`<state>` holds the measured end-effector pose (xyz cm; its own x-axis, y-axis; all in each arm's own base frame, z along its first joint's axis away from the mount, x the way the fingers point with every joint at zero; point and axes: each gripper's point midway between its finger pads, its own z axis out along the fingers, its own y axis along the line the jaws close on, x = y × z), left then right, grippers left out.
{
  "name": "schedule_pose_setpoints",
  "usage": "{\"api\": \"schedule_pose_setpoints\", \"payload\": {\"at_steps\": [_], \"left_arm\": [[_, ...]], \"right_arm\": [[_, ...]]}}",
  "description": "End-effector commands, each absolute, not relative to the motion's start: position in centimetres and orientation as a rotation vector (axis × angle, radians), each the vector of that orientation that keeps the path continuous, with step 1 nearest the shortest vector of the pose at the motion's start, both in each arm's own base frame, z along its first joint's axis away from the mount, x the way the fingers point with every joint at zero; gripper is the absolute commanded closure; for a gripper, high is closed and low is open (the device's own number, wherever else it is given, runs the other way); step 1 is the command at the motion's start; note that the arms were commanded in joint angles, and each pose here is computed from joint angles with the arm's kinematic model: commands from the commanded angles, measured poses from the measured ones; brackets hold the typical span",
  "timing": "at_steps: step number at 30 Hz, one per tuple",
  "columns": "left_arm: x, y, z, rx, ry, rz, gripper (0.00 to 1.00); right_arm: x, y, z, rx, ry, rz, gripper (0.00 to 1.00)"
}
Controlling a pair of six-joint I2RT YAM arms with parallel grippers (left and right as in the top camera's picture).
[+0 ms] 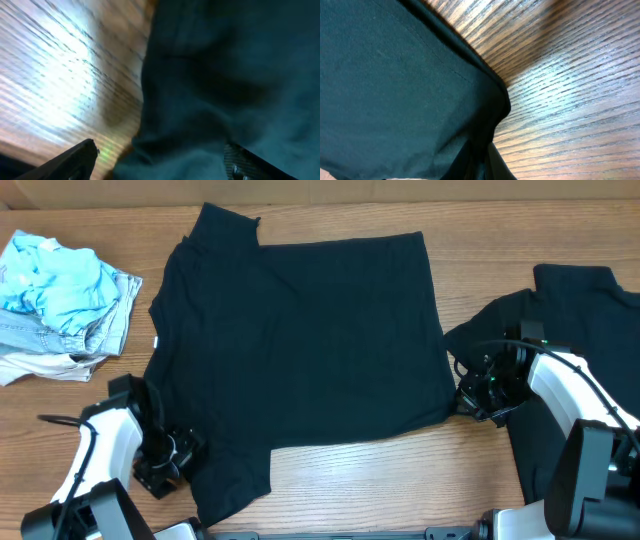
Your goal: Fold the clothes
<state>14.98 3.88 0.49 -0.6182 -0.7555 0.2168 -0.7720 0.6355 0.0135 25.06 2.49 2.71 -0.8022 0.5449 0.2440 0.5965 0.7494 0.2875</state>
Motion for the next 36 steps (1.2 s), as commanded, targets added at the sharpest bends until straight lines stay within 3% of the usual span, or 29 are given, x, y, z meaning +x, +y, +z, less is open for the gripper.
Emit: {"api": "schedule_pose_setpoints", "payload": {"at_steps": [1, 4, 6, 10, 11, 17, 28, 36], "left_arm": [[14.0, 3.7, -0.5, 1.223, -2.658, 0.108, 0.23], [14.4, 3.8, -0.6, 1.229, -2.674, 0.112, 0.44], [14.7, 3.9, -0.6, 1.234, -2.687, 0.114, 0.53], [15.3, 4.1, -0.7, 1.242, -2.709, 0.118, 0.92], [15.2, 4.1, -0.7, 1.240, -2.706, 0.118, 0.96], [14.9, 4.1, 1.0, 1.189, -2.676, 0.108, 0.96], [21.7, 7.0, 8.1, 1.240, -2.859, 0.097, 0.96], [23.2, 7.4, 8.5, 1.257, -2.915, 0.118, 0.96]], "right_arm": [[26.1, 2.4, 3.7, -0.917, -2.849, -0.561, 0.94], [26.1, 2.4, 3.7, -0.917, -2.850, -0.561, 0.94], [26.1, 2.4, 3.7, -0.917, -2.850, -0.561, 0.94], [26.1, 2.4, 3.7, -0.917, -2.850, -0.561, 0.95], [26.1, 2.4, 3.7, -0.917, -2.850, -0.561, 0.95], [25.9, 2.5, 3.7, -0.917, -2.842, -0.558, 0.96], [27.6, 2.3, 7.6, -0.867, -2.872, -0.565, 0.96], [28.1, 3.3, 8.3, -0.859, -2.855, -0.673, 0.96]]}}
